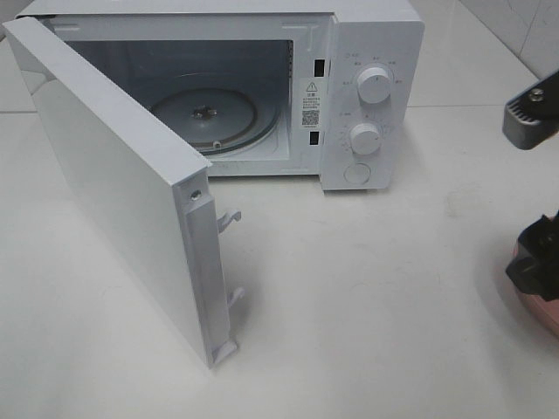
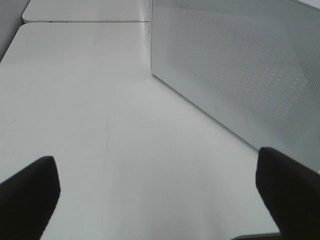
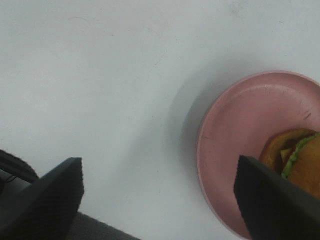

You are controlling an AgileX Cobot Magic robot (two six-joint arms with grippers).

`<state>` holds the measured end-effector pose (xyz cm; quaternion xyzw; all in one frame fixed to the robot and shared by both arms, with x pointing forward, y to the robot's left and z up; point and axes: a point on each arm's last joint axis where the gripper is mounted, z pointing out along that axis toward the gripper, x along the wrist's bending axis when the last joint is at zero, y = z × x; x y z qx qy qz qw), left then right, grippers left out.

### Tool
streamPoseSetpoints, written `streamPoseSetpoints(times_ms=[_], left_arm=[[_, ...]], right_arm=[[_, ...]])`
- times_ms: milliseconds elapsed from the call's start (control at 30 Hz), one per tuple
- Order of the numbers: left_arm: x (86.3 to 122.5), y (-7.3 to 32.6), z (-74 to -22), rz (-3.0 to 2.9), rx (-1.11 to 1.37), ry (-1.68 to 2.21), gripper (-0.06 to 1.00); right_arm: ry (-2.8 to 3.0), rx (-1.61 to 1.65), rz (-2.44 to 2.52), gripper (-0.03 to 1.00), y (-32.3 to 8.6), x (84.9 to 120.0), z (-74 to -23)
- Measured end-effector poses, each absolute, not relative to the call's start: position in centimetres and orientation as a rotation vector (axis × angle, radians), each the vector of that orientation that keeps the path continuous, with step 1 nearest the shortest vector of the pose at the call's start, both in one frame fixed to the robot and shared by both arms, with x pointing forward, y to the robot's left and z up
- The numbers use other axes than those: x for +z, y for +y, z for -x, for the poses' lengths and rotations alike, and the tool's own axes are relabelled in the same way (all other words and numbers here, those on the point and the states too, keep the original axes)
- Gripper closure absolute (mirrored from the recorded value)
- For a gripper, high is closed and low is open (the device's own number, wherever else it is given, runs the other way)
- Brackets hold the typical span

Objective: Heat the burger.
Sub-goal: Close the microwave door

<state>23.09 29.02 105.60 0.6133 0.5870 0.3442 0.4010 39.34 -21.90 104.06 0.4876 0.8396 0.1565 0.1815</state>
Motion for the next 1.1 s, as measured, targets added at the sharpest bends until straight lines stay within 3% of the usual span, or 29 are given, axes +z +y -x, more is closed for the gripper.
streamPoseSetpoints(times_ms=[300, 600, 1100], left_arm=[[105.6, 29.0, -23.1, -1.551, 0.870, 1.484, -0.04], [105.6, 29.0, -23.1, -1.551, 0.870, 1.484, -0.04], [105.6, 29.0, -23.1, -1.551, 0.870, 1.484, -0.04]], right_arm=[[2.361, 0.463, -1.420, 0.19, -23.8, 105.9, -36.2], [2.228, 0.700, -1.394, 0.20, -26.3, 108.4, -32.1], [1.827, 0.906, -1.550, 0.20, -29.9, 106.1, -26.2]])
